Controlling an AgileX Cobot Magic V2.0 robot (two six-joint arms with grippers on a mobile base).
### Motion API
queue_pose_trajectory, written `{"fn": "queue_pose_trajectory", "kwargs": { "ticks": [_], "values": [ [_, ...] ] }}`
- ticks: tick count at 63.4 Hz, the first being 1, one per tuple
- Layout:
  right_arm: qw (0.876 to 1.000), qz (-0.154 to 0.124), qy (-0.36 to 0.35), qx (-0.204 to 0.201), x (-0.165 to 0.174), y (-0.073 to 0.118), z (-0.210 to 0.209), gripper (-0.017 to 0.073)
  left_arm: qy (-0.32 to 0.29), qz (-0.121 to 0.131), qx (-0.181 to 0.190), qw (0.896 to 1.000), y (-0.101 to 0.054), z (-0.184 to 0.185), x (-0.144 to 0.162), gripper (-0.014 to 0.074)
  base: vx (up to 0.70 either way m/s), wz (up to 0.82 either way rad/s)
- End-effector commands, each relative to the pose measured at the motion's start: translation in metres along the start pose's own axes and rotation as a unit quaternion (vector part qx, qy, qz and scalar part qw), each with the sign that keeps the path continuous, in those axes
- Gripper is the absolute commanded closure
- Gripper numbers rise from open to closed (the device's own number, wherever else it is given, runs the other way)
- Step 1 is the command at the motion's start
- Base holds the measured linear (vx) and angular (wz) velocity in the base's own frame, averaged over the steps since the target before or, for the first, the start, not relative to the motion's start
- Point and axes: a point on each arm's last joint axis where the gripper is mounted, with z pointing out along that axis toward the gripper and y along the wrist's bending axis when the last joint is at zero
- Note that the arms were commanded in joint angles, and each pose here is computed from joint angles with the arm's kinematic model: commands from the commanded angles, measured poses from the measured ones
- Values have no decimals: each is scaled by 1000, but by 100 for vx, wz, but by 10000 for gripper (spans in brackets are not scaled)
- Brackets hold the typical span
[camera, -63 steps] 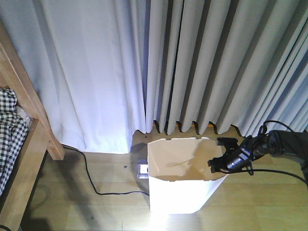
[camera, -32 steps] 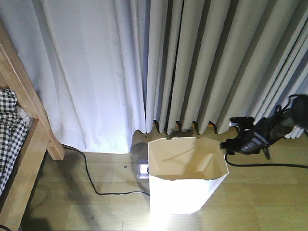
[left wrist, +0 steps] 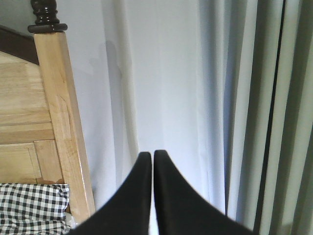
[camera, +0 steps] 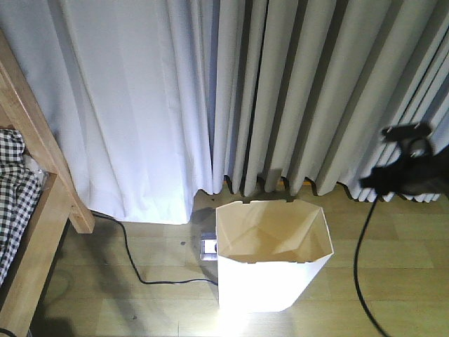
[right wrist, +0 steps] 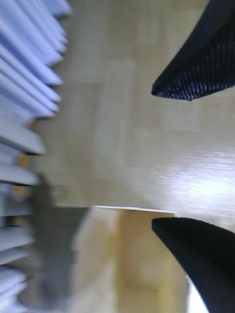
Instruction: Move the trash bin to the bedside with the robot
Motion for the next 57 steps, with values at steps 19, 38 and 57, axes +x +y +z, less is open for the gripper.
{"fn": "queue_pose_trajectory", "kwargs": {
  "ticks": [19,38,57],
  "values": [
    [970,-9,-244,11,-38,-7,-189,66,-39,-12,4,999,0,-1,-4,600,0,0],
    [926,19,-378,-3,3,5,-283,66,-39,-12,4,999,0,-1,-4,600,0,0],
    [883,81,-462,17,75,15,-282,66,-39,-12,4,999,0,-1,-4,600,0,0]
  ]
}}
